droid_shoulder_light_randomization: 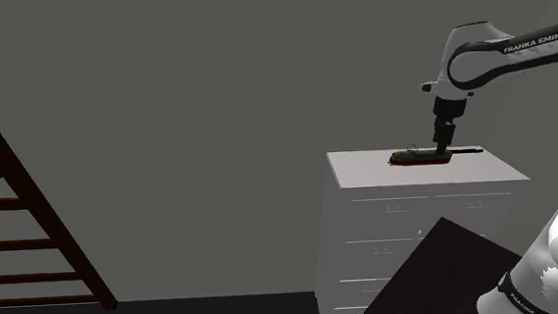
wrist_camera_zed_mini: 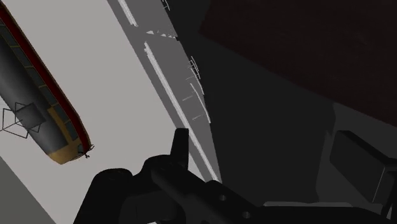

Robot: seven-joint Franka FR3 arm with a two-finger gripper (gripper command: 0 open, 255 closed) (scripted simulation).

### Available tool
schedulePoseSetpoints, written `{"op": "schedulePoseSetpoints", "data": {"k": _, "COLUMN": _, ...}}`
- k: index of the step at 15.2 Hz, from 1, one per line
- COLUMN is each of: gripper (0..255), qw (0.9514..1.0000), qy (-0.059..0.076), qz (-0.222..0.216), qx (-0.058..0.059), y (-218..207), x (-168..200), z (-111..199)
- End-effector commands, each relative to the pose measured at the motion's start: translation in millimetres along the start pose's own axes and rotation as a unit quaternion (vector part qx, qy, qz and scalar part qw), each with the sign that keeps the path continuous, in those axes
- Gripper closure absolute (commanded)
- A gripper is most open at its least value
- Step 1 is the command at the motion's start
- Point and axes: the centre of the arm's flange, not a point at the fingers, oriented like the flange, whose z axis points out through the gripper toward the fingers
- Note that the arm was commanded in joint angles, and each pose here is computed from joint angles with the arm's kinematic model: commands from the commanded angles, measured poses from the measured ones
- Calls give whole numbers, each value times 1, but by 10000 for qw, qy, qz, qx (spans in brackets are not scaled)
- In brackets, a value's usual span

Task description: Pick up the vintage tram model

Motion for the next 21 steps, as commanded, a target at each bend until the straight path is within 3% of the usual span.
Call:
{"op": "schedulePoseSetpoints", "data": {"k": 1, "gripper": 0, "qw": 9999, "qy": -11, "qz": -141, "qx": -24, "y": 24, "x": -3, "z": 11}}
{"op": "schedulePoseSetpoints", "data": {"k": 11, "gripper": 0, "qw": 9968, "qy": -56, "qz": -785, "qx": -105, "y": 140, "x": -8, "z": 69}}
{"op": "schedulePoseSetpoints", "data": {"k": 21, "gripper": 0, "qw": 9896, "qy": -101, "qz": -1425, "qx": -186, "y": 257, "x": 1, "z": 124}}
